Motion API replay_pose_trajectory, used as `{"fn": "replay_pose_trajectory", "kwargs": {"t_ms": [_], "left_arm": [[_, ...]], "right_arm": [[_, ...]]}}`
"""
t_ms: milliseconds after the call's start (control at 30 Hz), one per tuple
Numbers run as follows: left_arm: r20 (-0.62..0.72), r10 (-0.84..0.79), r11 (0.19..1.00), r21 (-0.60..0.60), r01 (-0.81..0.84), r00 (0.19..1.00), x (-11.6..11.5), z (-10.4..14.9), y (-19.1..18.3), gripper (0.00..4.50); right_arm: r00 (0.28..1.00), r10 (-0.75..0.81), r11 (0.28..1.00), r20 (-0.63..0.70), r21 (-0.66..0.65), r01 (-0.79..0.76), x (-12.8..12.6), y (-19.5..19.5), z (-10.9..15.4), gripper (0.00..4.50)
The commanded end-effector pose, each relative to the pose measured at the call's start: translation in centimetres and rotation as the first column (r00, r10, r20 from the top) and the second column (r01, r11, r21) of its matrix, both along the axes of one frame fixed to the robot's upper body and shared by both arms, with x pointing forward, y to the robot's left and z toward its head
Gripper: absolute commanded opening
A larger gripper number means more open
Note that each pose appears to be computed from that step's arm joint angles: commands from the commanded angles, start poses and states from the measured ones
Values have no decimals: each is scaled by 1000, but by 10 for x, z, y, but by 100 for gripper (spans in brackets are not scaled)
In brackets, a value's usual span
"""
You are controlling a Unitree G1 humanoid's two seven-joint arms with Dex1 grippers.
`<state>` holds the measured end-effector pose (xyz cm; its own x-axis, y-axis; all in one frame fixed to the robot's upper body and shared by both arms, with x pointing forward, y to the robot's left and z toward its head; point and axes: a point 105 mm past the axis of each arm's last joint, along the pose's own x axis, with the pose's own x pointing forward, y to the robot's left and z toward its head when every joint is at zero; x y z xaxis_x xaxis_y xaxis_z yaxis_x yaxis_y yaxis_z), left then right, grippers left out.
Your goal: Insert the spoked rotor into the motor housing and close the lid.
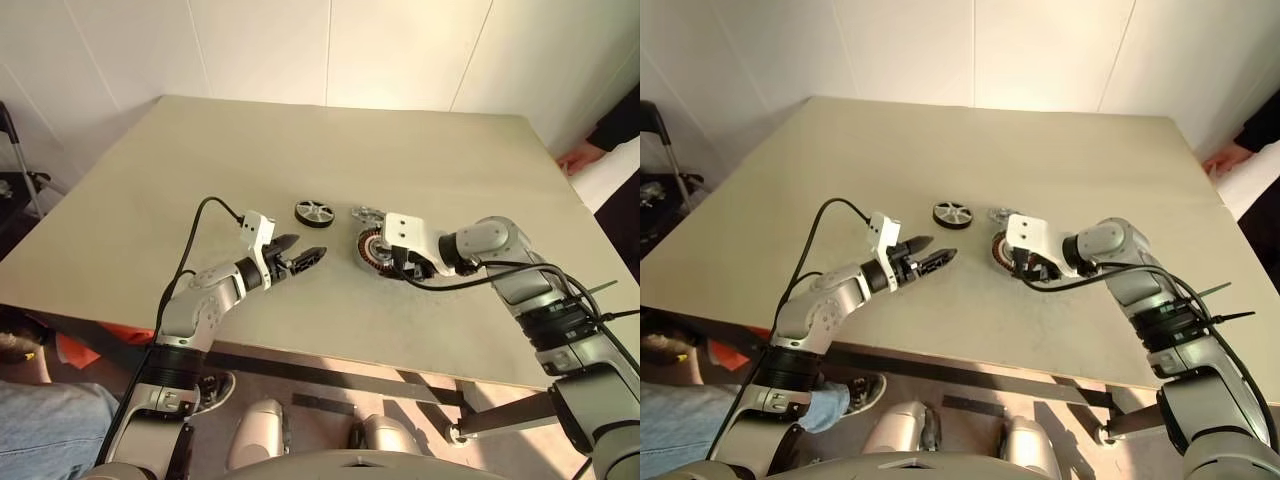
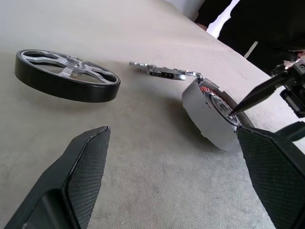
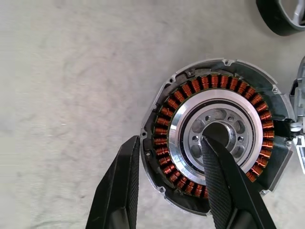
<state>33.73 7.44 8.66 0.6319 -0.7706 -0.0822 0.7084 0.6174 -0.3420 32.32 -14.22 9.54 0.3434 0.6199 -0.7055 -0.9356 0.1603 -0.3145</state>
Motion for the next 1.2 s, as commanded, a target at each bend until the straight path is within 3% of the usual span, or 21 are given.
{"fn": "replay_pose_trajectory", "kwargs": {"t_ms": [33,300,500,633,733,833,967,1200], "left_arm": [[41,-11,1000,-5,11,999,1,11,-2,450],[47,-11,1000,-1,11,999,3,13,-1,450],[48,1,1000,4,-1,999,3,13,4,450],[46,3,1000,3,-3,999,4,13,4,450],[43,-1,1000,3,0,999,4,12,3,450],[37,-15,1000,5,15,999,2,10,-1,450],[34,-25,1000,5,25,999,2,10,-2,450],[29,-41,999,14,40,999,1,10,-2,450]], "right_arm": [[996,28,997,88,69,-34,-5,15,32,182],[999,-43,995,-3,94,44,-2,19,7,182],[997,-74,991,35,112,70,4,18,13,370],[999,-40,985,18,167,36,-5,19,28,370],[999,-52,959,3,278,50,-5,14,49,370],[955,-289,897,65,366,247,32,-15,61,370],[864,-498,823,77,356,442,58,-55,45,370],[870,-492,838,15,278,469,41,-78,8,370]]}}
